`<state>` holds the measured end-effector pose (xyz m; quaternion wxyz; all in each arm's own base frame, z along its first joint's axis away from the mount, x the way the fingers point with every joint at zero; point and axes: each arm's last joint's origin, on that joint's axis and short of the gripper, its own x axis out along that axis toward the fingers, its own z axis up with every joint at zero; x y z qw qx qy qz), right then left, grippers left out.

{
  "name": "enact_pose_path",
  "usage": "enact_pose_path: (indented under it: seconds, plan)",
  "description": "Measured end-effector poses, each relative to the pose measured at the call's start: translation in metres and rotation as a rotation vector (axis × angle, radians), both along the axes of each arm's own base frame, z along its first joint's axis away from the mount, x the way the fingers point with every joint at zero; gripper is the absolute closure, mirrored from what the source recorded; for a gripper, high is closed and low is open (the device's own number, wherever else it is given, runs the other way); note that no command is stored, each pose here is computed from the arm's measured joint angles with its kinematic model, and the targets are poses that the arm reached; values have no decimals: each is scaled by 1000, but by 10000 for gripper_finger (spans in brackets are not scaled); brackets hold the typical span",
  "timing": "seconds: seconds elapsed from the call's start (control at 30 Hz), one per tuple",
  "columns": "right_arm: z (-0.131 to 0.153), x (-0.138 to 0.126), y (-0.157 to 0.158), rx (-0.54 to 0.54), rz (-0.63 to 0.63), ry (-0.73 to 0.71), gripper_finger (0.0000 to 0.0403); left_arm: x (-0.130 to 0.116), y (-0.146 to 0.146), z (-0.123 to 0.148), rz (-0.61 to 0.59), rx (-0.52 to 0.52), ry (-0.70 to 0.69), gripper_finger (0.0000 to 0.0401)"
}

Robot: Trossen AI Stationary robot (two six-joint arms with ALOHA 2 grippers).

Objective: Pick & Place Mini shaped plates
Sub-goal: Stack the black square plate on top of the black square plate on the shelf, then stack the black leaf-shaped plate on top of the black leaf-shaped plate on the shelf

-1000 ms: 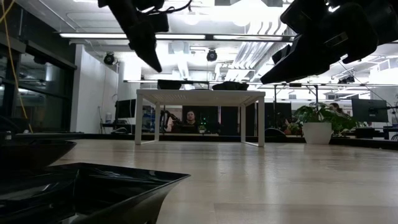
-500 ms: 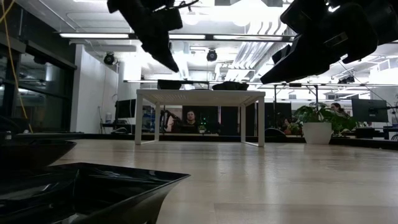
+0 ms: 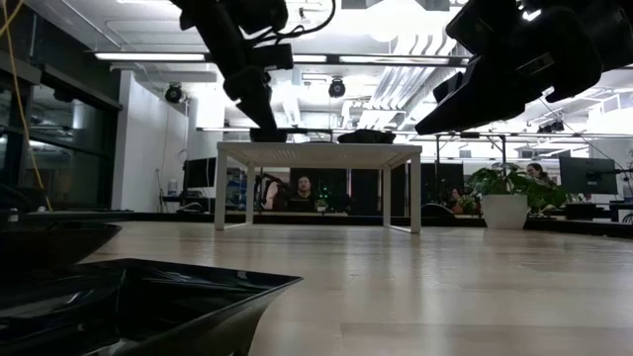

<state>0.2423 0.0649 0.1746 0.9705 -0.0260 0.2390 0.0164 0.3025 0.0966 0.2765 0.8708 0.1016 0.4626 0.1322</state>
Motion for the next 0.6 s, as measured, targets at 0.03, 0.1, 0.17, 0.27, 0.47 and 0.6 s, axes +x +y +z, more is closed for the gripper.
enact_pose_path:
  seconds: [0.03,0.1,0.17,0.27,0.47,0.6]
  plan:
    - [0,0,0,0,0,0,401,-1,0,0,5,7,10,348]
    - [0,0,0,0,0,0,401,-2,1,-1,31,44,33,348]
    - [0,0,0,0,0,0,398,-3,2,-1,68,80,52,348]
    - [0,0,0,-1,0,1,397,-3,4,0,106,108,50,348]
    - [-1,0,0,-2,0,6,401,-4,2,-1,67,76,61,348]
    - [-1,0,0,-2,0,6,399,-7,0,9,40,27,78,348]
